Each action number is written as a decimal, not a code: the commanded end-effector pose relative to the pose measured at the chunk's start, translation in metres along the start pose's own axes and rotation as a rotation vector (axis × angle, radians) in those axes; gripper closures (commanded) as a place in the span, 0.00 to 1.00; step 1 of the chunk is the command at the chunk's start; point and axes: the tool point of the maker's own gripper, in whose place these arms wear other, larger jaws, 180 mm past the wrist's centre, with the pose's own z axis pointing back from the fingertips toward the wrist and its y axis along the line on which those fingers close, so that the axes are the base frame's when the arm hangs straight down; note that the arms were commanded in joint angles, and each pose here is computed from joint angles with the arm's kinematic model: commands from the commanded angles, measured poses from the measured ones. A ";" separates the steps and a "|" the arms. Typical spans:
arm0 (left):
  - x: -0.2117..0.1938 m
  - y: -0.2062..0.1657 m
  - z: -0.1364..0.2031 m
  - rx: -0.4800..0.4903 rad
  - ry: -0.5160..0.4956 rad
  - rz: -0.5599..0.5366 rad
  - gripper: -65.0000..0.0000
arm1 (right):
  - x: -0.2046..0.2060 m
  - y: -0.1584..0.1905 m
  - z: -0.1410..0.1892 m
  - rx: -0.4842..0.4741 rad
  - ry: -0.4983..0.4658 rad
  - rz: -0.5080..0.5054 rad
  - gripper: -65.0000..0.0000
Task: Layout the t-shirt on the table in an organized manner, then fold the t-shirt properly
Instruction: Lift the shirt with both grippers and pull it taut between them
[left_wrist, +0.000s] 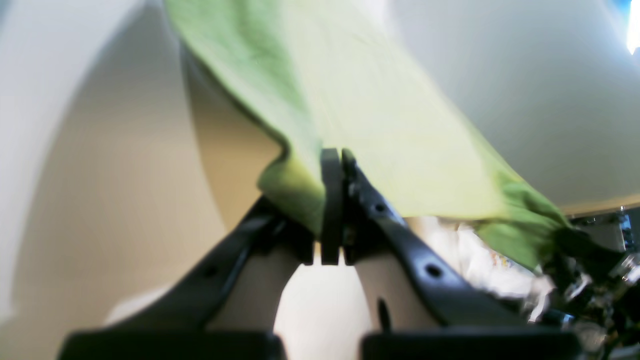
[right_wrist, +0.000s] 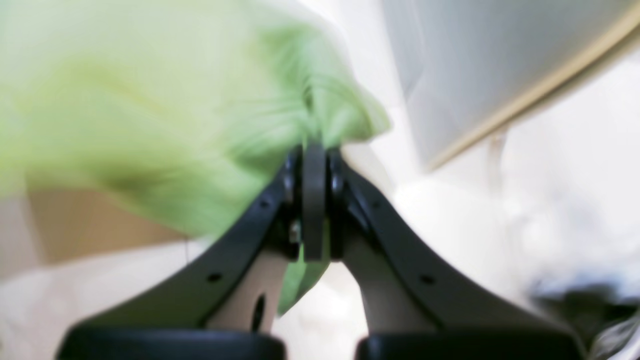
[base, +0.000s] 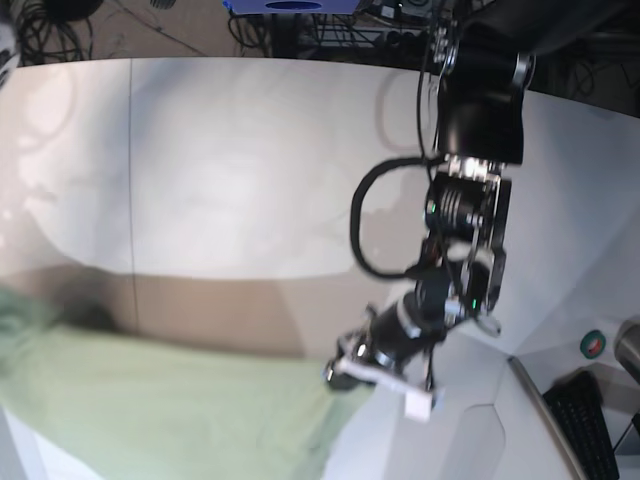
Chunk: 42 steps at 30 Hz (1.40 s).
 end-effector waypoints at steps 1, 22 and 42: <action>0.009 0.008 0.008 0.006 -0.035 -0.015 1.00 | -0.005 -0.002 -0.002 0.005 -0.020 -0.014 1.00; -0.147 0.126 0.093 0.271 0.258 0.060 1.00 | -0.213 -0.024 0.018 -0.042 0.285 -0.064 1.00; -0.125 0.144 0.110 0.317 0.190 0.087 1.00 | -0.232 -0.005 0.038 -0.019 0.288 -0.032 1.00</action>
